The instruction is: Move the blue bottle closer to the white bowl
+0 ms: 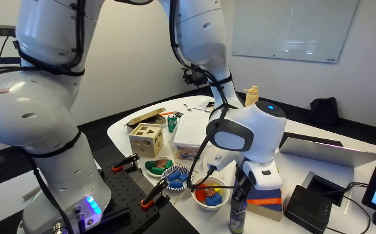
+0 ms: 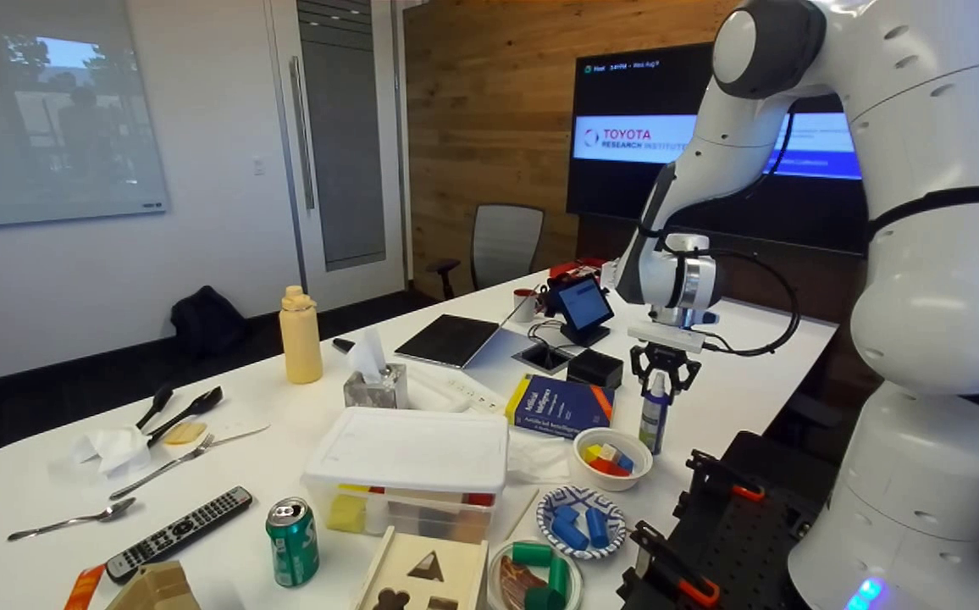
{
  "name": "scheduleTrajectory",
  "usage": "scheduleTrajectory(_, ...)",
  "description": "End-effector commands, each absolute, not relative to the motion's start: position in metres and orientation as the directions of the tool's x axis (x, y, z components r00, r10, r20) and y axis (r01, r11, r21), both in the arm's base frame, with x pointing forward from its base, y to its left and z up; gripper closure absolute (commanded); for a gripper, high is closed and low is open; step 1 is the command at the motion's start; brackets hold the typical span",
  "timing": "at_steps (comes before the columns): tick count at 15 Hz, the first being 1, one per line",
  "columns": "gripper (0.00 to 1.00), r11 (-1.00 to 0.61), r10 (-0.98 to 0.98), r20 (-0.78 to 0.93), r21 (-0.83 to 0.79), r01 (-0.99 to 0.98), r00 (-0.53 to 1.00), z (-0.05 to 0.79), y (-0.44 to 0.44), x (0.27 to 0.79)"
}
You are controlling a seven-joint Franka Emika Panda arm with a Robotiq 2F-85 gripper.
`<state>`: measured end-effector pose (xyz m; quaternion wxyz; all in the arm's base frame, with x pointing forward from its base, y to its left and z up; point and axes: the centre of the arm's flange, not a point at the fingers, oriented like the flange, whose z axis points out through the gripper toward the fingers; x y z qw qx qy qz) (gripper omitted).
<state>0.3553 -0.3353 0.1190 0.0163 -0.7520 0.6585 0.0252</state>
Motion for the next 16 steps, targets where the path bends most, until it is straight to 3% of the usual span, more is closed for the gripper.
scheduleTrajectory(1,0.19,-0.133,-0.990,-0.040,-0.029,-0.991,0.134,0.119,-0.338,0.365)
scheduleTrajectory(4,0.01,-0.141,-0.989,-0.031,-0.018,-0.990,0.141,0.141,-0.338,0.369)
scheduleTrajectory(16,0.00,-0.466,-0.882,-0.114,0.074,-0.882,0.457,0.267,-0.173,0.469)
